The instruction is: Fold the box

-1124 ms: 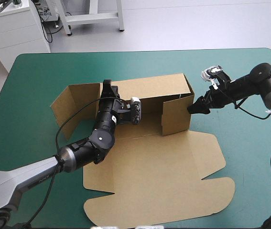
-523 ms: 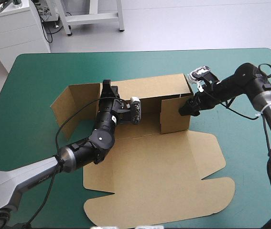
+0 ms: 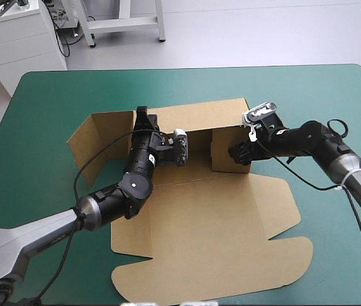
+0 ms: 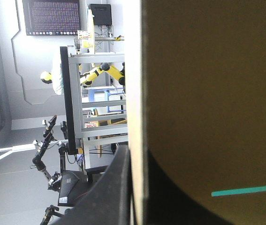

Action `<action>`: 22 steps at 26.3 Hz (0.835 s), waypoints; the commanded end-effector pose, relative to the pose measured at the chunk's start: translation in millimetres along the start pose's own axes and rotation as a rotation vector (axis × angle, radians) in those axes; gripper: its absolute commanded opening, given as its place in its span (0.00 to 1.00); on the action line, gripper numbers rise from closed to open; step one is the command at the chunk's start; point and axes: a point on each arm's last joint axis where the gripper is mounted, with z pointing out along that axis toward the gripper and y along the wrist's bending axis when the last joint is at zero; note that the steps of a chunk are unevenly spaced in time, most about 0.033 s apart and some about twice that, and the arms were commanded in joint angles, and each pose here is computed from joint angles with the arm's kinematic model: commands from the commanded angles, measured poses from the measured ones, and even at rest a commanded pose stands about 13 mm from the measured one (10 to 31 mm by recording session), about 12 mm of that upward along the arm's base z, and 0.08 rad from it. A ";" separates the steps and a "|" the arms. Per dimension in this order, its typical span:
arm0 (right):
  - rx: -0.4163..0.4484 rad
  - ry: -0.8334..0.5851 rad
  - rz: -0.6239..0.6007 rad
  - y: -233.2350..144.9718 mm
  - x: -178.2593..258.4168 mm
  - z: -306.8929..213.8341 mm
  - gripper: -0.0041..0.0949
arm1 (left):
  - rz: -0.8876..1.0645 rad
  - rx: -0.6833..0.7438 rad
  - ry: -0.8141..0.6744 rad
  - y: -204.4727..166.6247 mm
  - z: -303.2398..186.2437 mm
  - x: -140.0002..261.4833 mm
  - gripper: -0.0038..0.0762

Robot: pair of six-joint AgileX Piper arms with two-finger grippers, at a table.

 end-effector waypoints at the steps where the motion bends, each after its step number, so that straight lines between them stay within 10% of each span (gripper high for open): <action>1: 0.070 -0.157 0.025 3.9 -18.4 -15.1 0.73 | -0.001 -0.032 -0.063 10.8 -7.4 -7.0 0.01; 5: 0.096 -0.214 0.047 6.2 -24.5 -14.4 0.57 | -0.001 -0.026 -0.073 10.2 -7.4 -8.0 0.01; 11: 0.092 -0.217 0.056 6.5 -24.7 -14.4 0.02 | -0.001 -0.023 -0.077 10.0 -7.5 -8.3 0.01; 18: 0.093 -0.218 0.052 6.4 -24.8 -14.4 0.02 | -0.001 -0.032 -0.063 10.8 -7.4 -7.0 0.03; 22: 0.116 -0.237 0.054 4.3 -26.4 -15.0 0.02 | -0.003 -0.023 -0.078 10.0 -7.5 -8.4 0.38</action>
